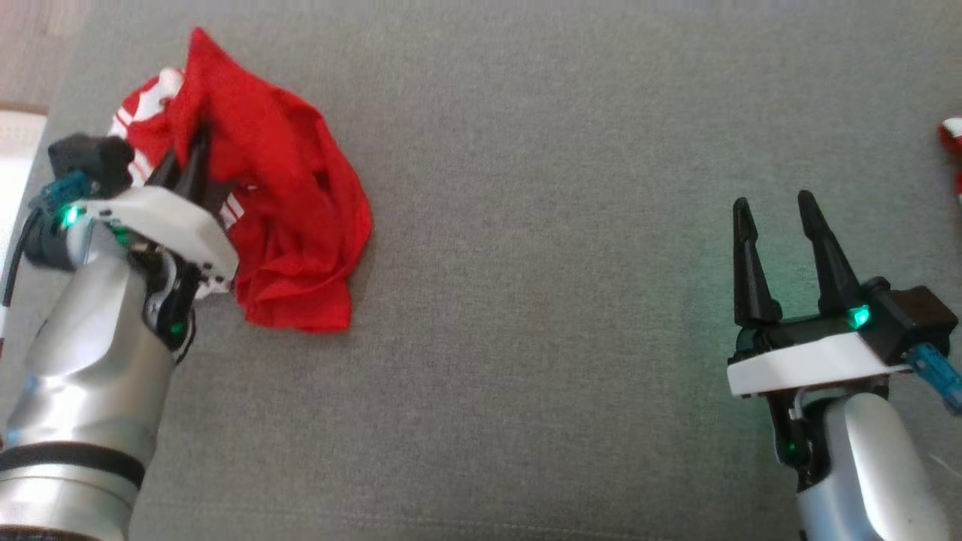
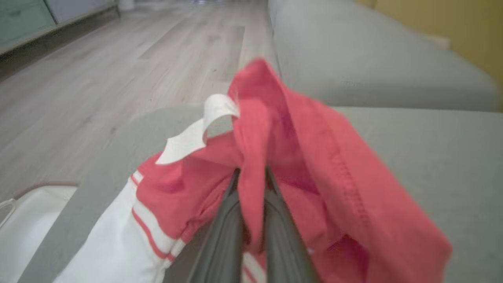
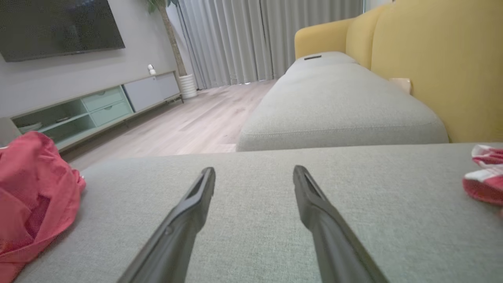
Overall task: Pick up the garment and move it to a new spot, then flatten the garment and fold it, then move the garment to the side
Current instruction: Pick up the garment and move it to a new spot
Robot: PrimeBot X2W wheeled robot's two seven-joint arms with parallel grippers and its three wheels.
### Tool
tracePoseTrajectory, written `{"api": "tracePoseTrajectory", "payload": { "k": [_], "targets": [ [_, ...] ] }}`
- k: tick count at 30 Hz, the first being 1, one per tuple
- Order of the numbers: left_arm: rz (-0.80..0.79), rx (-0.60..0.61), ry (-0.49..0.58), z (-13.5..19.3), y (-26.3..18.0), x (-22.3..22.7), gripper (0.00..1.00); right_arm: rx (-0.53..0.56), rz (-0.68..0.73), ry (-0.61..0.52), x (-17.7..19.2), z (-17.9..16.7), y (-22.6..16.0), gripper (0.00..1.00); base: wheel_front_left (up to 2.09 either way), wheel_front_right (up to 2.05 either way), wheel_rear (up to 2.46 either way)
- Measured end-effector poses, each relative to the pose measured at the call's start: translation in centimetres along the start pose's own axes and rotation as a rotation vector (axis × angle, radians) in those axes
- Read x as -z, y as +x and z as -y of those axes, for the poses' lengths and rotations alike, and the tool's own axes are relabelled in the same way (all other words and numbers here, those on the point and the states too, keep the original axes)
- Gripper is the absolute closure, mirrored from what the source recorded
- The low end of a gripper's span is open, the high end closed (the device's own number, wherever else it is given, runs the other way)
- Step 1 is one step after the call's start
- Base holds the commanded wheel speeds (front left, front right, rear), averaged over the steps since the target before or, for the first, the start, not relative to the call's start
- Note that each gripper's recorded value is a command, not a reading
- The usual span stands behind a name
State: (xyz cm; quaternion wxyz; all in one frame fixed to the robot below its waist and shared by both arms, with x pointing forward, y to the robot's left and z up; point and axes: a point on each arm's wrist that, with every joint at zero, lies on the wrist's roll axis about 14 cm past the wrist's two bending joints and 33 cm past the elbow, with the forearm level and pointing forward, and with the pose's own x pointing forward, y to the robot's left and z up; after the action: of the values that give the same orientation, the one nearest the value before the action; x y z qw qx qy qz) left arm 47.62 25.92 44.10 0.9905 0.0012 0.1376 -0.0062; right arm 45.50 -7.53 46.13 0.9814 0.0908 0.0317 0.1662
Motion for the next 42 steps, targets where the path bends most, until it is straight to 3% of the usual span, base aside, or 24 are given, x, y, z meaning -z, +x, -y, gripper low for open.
{"api": "tracePoseTrajectory", "payload": {
  "k": [9,19,31,39,40,41,42],
  "targets": [
    [0.330,0.132,-0.044,5.4,-2.0,-9.7,1.00,-0.004,0.066,0.016,-2.5,-0.7,-1.5,0.00,0.00,0.00,0.00],
    [0.412,0.305,-0.081,13.2,-3.2,-11.3,1.00,0.020,0.075,0.031,-2.7,-0.2,-2.9,0.00,0.00,0.00,0.00],
    [0.517,0.584,-0.142,26.5,-4.0,-16.0,1.00,0.131,0.092,0.043,-3.1,3.1,-6.0,0.00,0.00,0.00,0.00],
    [0.563,0.661,-0.160,31.9,-2.7,-19.4,1.00,0.216,0.089,0.054,-2.9,5.5,-8.0,0.00,0.00,0.00,0.00],
    [0.547,0.660,-0.158,32.3,-2.2,-19.2,0.56,0.225,0.090,0.051,-3.0,5.8,-8.1,0.00,0.00,0.00,0.00],
    [0.528,0.658,-0.151,32.5,-1.6,-18.7,0.00,0.231,0.090,0.051,-3.0,6.0,-8.2,0.00,0.00,0.00,0.00],
    [0.511,0.657,-0.143,32.8,-1.1,-18.2,0.00,0.237,0.090,0.055,-3.0,6.2,-8.2,0.00,0.00,0.00,0.00]
  ]
}}
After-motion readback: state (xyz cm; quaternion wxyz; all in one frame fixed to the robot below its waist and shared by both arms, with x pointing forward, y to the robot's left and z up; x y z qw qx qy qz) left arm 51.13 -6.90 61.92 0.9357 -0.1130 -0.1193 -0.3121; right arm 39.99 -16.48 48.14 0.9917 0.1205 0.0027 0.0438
